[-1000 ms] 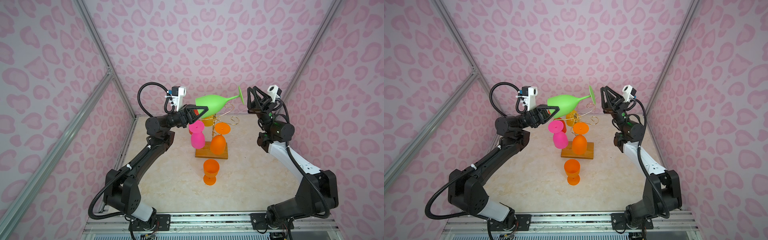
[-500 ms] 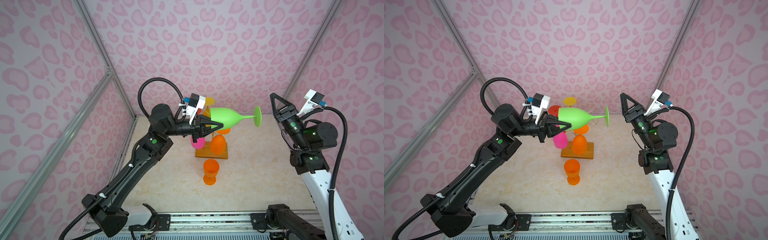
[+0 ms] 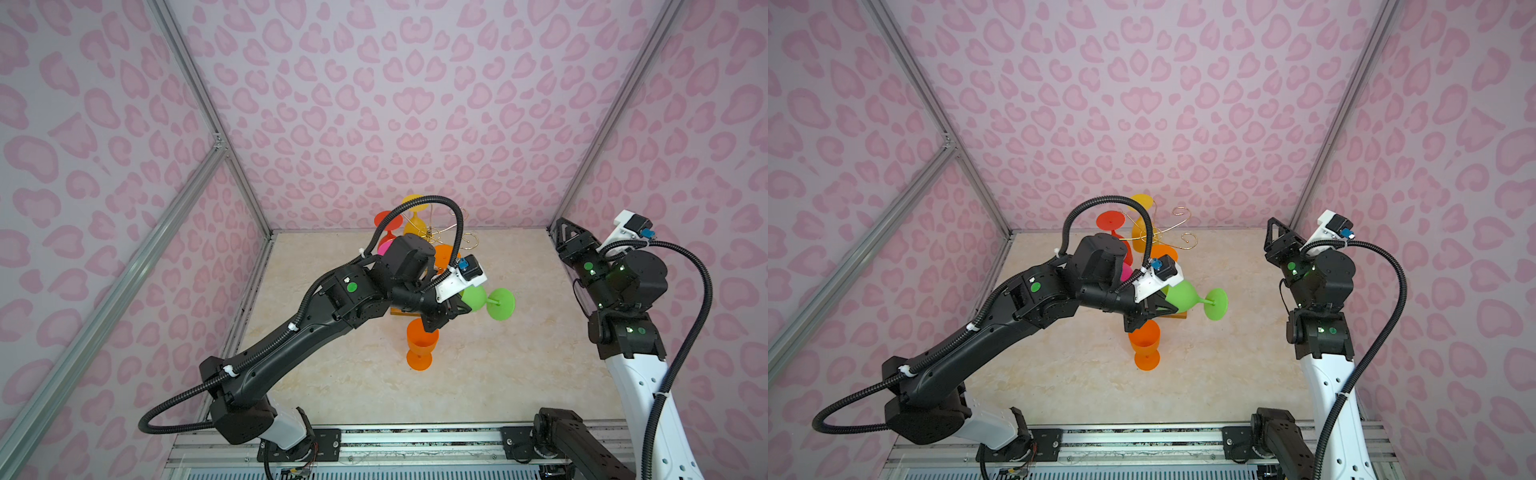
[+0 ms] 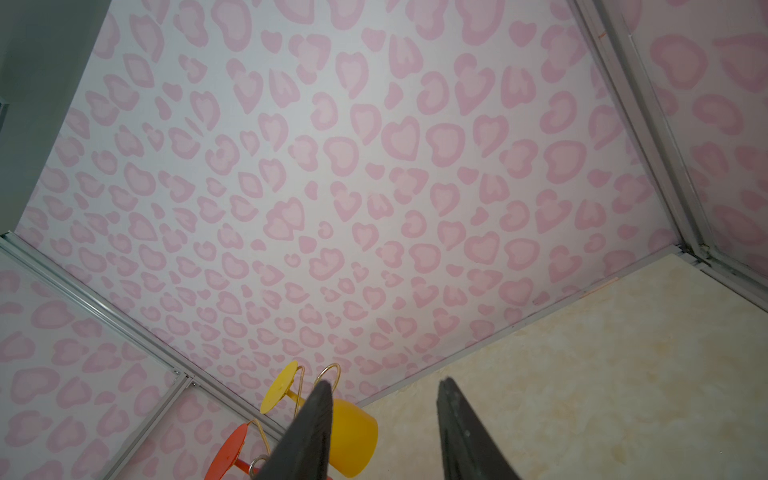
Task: Take the wine glass off the wine glass rack
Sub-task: 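Carry the green glass down toward the table with the left gripper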
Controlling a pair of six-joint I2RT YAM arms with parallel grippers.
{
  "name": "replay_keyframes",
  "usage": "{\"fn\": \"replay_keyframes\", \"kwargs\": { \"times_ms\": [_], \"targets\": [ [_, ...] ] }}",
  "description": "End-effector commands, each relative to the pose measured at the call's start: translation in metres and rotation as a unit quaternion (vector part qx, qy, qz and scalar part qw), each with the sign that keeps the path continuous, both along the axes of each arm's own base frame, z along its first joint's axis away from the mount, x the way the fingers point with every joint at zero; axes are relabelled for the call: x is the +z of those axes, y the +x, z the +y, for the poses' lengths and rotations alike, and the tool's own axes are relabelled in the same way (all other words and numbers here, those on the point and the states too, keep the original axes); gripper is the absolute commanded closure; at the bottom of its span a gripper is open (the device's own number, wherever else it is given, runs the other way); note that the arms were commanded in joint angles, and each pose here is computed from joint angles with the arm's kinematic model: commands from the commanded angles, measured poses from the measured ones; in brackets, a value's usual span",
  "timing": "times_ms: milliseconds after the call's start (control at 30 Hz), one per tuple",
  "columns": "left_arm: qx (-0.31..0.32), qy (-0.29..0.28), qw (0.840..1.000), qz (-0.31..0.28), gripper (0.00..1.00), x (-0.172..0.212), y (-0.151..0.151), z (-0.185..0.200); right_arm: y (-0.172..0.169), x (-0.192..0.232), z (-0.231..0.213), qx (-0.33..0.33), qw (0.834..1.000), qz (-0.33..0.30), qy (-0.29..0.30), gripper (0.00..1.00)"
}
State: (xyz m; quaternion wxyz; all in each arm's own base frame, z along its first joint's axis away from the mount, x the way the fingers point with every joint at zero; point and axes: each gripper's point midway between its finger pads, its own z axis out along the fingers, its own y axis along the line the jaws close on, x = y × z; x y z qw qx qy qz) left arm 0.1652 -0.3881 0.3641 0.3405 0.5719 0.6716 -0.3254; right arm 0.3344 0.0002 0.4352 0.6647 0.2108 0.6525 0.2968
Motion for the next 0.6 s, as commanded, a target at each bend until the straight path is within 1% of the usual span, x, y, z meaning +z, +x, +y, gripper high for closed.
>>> {"fn": "replay_keyframes", "kwargs": {
  "times_ms": [0, 267, 433, 567],
  "targets": [
    [0.023, 0.098, 0.994, -0.033, 0.99, -0.036, 0.006, 0.007, 0.003, -0.01, -0.007, -0.008, 1.0, 0.011, 0.007, 0.58],
    [0.013, 0.226, 0.973, -0.046, 0.99, -0.098, 0.003, -0.015, 0.004, -0.028, -0.027, -0.03, 0.999, 0.025, 0.027, 0.58],
    [0.019, 0.283, 0.958, -0.044, 0.99, -0.128, 0.01, -0.025, 0.005, -0.041, -0.033, -0.036, 0.998, 0.037, 0.032, 0.58],
    [0.008, 0.312, 0.949, -0.032, 0.99, -0.151, 0.009, -0.031, 0.006, -0.05, -0.038, -0.039, 0.997, 0.043, 0.041, 0.58]
  ]
}}
